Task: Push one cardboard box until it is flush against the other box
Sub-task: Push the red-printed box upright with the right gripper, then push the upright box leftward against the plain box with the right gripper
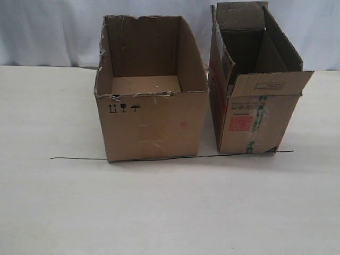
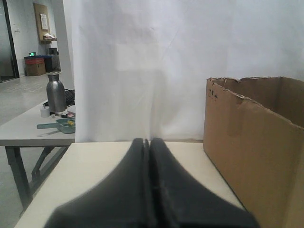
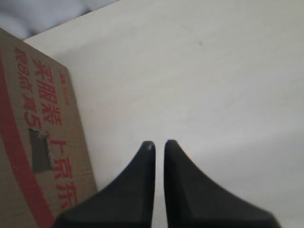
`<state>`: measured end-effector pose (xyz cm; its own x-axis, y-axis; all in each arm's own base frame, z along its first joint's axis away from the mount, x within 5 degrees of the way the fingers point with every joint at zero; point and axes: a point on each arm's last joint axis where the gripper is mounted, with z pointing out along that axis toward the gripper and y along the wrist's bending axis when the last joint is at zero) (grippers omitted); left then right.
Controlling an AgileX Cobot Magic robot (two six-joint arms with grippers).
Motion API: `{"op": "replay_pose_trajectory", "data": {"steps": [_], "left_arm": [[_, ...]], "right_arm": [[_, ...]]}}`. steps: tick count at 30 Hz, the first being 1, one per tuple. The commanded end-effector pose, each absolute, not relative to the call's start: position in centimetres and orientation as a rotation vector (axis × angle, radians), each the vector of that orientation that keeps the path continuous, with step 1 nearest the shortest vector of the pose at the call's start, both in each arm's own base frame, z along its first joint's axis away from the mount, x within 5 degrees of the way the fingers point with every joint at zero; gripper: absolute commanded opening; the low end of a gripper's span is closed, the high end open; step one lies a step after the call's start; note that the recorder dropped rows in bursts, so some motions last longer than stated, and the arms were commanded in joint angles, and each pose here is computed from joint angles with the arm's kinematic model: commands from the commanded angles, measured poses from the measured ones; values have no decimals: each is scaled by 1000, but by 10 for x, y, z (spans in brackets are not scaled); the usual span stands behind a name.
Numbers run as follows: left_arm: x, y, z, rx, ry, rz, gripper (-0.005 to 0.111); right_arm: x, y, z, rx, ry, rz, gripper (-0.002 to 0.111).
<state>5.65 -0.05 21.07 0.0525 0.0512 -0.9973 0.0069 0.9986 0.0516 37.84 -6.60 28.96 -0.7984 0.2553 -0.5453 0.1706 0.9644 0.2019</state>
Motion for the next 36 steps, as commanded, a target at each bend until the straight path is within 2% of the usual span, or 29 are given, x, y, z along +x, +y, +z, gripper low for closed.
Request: {"op": "replay_pose_trajectory", "data": {"steps": [1,5,7,11,14,17,22,30,36], "left_arm": [[56,-1,210,46,1518,29,0],[56,-1,210,46,1518,29,0],[56,-1,210,46,1518,29,0],[56,-1,210,46,1518,29,0],[56,-1,210,46,1518,29,0],[56,-1,210,46,1518,29,0],[56,-1,210,46,1518,29,0],[56,-1,210,46,1518,29,0],[56,-1,210,46,1518,29,0]], "right_arm": [[384,-74,281,347,2512,283,5],[391,-75,258,320,2553,339,5],[400,-82,240,312,2552,495,5],[413,-106,200,384,2410,1010,5],[412,-125,166,438,2410,1184,5],[412,-126,140,387,2442,1235,5],[421,-103,119,297,2452,1276,5],[454,-63,103,246,2399,1365,5],[479,-56,93,256,2363,1472,5]]}}
